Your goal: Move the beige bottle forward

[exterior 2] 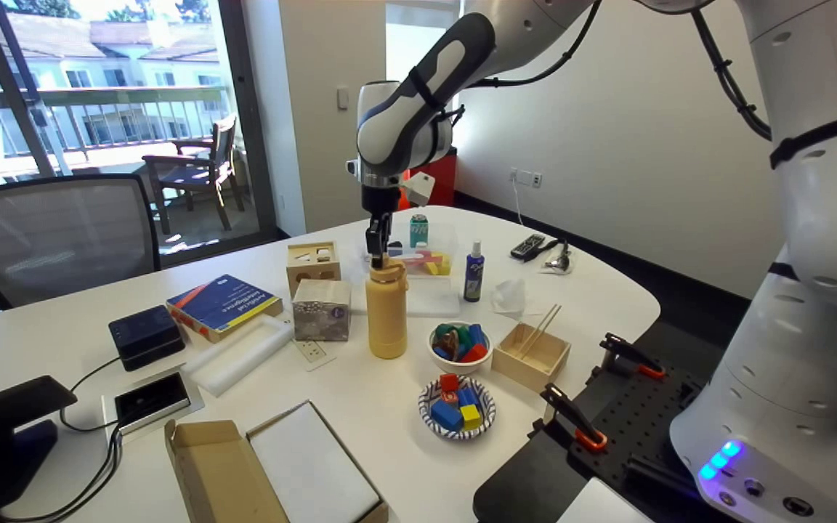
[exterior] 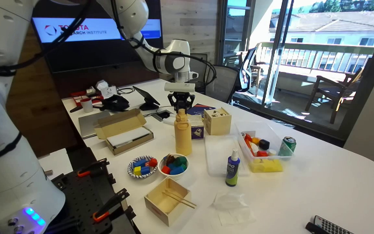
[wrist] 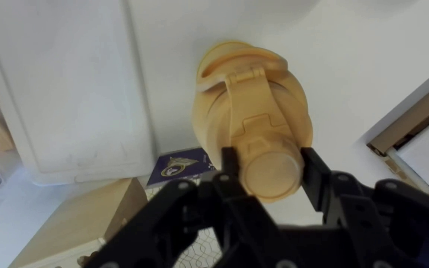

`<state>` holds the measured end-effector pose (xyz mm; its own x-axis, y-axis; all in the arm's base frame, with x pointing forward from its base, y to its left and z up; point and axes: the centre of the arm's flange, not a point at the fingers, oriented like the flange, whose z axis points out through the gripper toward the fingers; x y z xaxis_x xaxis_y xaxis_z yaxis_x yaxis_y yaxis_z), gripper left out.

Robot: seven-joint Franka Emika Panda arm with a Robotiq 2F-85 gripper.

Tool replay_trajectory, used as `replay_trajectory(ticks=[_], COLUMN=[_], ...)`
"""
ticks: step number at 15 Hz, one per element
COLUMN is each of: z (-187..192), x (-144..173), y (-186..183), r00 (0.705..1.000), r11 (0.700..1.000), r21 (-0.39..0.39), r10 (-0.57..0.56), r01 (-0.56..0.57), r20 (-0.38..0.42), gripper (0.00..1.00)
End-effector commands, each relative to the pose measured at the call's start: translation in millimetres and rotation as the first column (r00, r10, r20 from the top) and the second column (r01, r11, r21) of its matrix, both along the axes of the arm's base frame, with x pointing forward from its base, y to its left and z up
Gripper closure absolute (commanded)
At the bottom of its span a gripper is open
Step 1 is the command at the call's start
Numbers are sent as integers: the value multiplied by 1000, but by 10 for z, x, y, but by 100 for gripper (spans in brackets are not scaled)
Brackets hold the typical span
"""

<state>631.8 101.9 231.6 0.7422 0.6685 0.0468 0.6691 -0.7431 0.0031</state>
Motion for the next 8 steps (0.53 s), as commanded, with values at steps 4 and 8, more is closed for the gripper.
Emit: replay_trajectory(ticks=[4, 8], z=[-46, -62], x=[-148, -257], y=[215, 320], r00=[949, 850], r11=[948, 849], r21=[-53, -53], r10=[-315, -525], r01=[314, 526], r20=[4, 33], gripper=[80, 80])
